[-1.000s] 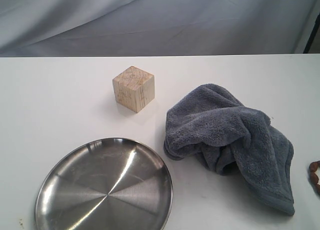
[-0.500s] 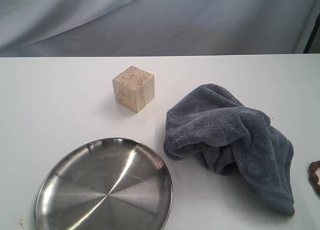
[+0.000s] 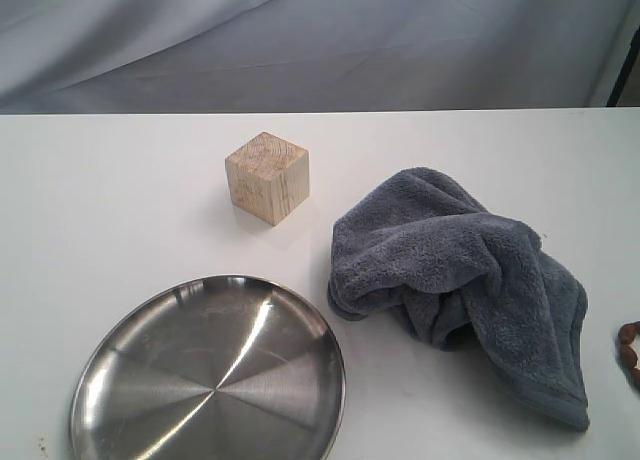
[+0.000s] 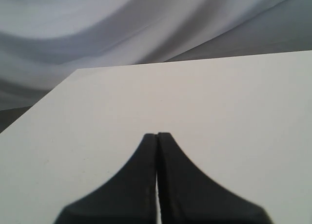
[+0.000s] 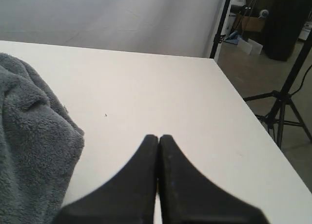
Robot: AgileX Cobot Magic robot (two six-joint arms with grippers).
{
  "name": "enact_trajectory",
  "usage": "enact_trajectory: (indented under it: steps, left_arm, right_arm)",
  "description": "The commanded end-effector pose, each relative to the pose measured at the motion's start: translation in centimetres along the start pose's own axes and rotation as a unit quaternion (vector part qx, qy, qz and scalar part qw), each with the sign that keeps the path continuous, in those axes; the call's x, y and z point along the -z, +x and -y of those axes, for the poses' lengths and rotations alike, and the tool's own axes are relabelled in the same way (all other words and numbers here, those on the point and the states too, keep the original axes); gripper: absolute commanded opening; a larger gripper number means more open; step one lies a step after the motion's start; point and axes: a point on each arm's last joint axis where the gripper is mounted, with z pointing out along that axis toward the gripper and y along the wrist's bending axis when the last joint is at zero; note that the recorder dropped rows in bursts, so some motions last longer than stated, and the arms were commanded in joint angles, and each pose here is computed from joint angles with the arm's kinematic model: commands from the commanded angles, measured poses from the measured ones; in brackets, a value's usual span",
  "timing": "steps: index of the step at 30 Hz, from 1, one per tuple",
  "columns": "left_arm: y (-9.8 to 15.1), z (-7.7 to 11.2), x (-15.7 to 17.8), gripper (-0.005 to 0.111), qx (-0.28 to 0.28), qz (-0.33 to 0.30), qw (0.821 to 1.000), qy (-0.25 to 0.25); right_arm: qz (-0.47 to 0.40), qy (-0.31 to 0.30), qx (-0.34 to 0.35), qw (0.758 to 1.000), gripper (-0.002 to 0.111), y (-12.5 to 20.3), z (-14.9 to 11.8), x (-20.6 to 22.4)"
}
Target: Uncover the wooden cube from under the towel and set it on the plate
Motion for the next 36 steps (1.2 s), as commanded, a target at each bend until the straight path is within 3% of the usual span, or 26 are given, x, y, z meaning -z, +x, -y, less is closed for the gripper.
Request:
enact_trajectory:
  steps: [1, 9, 13, 14, 16, 18, 20, 21, 24, 30, 33, 36]
  left_arm:
    - [0.1, 0.0, 0.0, 0.001, 0.006, 0.002, 1.0, 0.0]
    - [0.1, 0.0, 0.0, 0.001, 0.006, 0.002, 1.0, 0.0]
    - [0.1, 0.0, 0.0, 0.001, 0.006, 0.002, 1.0, 0.0]
    - [0.1, 0.0, 0.0, 0.001, 0.006, 0.002, 1.0, 0.0]
    - [0.1, 0.0, 0.0, 0.001, 0.006, 0.002, 1.0, 0.0]
    - [0.1, 0.0, 0.0, 0.001, 0.006, 0.002, 1.0, 0.0]
    - [0.1, 0.0, 0.0, 0.001, 0.006, 0.002, 1.0, 0.0]
    - [0.1, 0.0, 0.0, 0.001, 0.006, 0.002, 1.0, 0.0]
    - [0.1, 0.0, 0.0, 0.001, 0.006, 0.002, 1.0, 0.0]
    - [0.1, 0.0, 0.0, 0.001, 0.006, 0.002, 1.0, 0.0]
    - [0.1, 0.0, 0.0, 0.001, 0.006, 0.002, 1.0, 0.0]
    - [0.1, 0.0, 0.0, 0.001, 0.006, 0.002, 1.0, 0.0]
  right_arm:
    - [0.039, 0.019, 0.06, 0.997, 0.0, -0.6, 0.3, 0.1]
    - [0.255, 0.011, 0.068, 0.965, 0.0, -4.4, -0.1, 1.2]
    - [0.318, 0.006, 0.061, 0.946, 0.0, -5.4, -0.3, 1.9]
    - [0.338, -0.002, 0.033, 0.941, 0.0, -5.7, -0.3, 2.1]
    - [0.363, -0.043, -0.093, 0.926, 0.0, -6.1, -0.1, 2.4]
    - [0.381, -0.096, -0.225, 0.892, 0.0, -6.5, 0.0, 2.8]
    - [0.406, -0.12, -0.233, 0.876, 0.0, -6.9, -0.2, 3.3]
    - [0.409, -0.128, -0.199, 0.881, 0.0, -6.9, -0.6, 3.3]
    - [0.383, -0.174, -0.1, 0.902, 0.0, -8.2, -1.9, 3.5]
    - [0.24, -0.253, -0.093, 0.933, 0.0, -13.2, -2.7, 0.8]
    - [0.16, -0.334, -0.089, 0.924, 0.0, -15.3, -3.8, -2.1]
    - [0.09, -0.43, -0.085, 0.894, 0.0, -16.8, -5.0, -5.7]
